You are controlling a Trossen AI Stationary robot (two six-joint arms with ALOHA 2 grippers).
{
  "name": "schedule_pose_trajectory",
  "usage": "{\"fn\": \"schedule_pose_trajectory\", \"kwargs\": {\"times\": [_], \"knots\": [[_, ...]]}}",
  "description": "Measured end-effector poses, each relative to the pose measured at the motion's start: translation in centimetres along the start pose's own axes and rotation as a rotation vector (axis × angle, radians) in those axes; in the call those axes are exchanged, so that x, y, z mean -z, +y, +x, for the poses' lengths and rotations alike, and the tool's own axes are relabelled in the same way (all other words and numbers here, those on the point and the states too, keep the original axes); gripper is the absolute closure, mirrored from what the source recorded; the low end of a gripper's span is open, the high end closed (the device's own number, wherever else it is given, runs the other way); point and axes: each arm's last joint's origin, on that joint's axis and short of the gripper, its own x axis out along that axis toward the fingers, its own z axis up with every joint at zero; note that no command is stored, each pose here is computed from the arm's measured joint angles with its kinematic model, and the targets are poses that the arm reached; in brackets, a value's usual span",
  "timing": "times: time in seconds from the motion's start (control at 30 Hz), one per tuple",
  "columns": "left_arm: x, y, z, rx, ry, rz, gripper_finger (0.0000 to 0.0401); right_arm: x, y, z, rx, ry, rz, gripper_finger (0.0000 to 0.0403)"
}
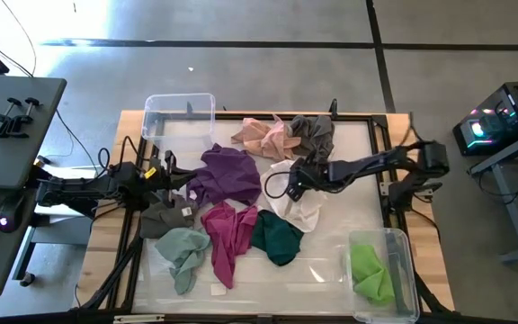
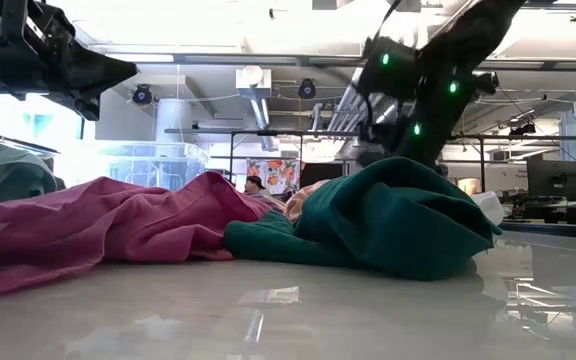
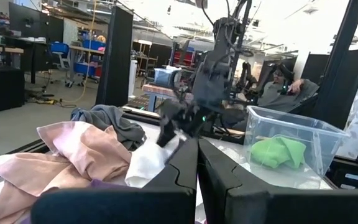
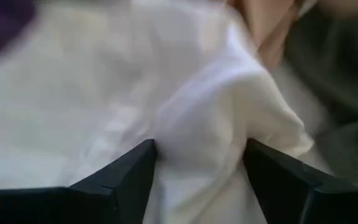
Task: Sort microfiber towel by color & place in baskets
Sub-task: Put the white towel into the bottom transparent bin
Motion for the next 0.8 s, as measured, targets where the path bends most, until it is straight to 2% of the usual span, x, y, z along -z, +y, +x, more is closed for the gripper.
{"fn": "schedule_pose_trajectory", "kwargs": {"times": [0.2,0.37,0.43,0.5,0.57,0.67,0.8], "knots": [[0.0,0.0,0.0,-0.004,0.002,0.002,0.0401,1.3,1.0,2.5,-0.012,0.084,0.001,0.0238],[0.1,0.0,0.0,-0.003,0.005,0.002,0.0401,2.2,2.5,2.0,-0.031,0.063,-0.025,0.0326],[0.1,0.0,0.0,-0.002,0.005,0.002,0.0401,2.5,3.1,0.8,-0.049,0.049,-0.035,0.0368],[0.1,0.0,0.0,0.000,0.006,0.002,0.0401,3.0,3.7,-0.7,-0.073,0.036,-0.060,0.0390],[0.1,0.0,0.0,0.000,0.006,0.002,0.0401,3.5,4.1,-2.6,-0.078,0.005,-0.079,0.0385],[0.1,0.0,0.0,0.000,0.006,-0.006,0.0401,3.8,4.4,-6.5,-0.073,-0.103,-0.048,0.0378],[0.1,0.0,0.0,0.000,0.006,-0.007,0.0401,5.2,3.5,-11.4,-0.047,-0.201,-0.021,0.0394]]}}
